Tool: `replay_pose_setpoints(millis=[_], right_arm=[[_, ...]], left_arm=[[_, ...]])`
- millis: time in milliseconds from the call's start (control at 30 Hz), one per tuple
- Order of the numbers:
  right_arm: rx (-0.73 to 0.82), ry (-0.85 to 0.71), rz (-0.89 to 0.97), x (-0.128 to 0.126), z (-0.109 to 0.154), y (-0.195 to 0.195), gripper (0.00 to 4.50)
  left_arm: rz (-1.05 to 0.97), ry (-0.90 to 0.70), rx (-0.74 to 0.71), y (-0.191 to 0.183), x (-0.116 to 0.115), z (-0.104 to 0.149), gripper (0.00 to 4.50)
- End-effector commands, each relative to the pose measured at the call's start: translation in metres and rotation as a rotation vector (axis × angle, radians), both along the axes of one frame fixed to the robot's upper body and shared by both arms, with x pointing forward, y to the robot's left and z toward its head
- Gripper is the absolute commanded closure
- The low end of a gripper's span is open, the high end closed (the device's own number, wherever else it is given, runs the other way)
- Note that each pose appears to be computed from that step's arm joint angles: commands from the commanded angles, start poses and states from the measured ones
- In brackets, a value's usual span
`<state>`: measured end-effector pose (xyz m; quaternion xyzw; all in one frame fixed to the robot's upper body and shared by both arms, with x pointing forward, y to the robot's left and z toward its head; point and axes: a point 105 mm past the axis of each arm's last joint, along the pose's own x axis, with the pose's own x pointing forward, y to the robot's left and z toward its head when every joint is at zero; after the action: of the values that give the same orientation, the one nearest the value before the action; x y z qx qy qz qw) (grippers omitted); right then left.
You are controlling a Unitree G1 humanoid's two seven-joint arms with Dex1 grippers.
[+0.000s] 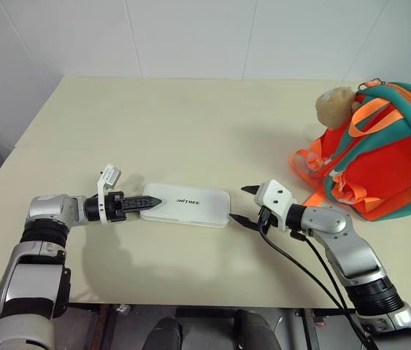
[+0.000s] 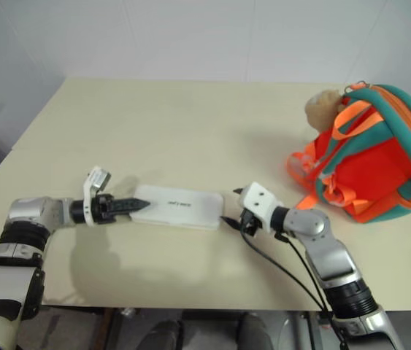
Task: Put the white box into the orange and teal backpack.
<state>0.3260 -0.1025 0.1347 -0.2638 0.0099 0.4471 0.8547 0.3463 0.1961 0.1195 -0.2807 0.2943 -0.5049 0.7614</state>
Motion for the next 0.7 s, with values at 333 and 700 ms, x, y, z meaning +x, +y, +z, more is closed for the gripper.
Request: replay_pose_setpoints(millis=[333, 700], right_arm=[[0.039, -0.048, 0.003, -0.003, 0.015, 0.003, 0.0], [0.047, -0.061, 0.002, -0.001, 0.017, 0.004, 0.0]], left_arm=[[0.046, 0.029, 0.068, 0.002, 0.009, -0.01, 1.91], [0.045, 0.029, 0.063, -0.002, 0.013, -0.005, 2.9]])
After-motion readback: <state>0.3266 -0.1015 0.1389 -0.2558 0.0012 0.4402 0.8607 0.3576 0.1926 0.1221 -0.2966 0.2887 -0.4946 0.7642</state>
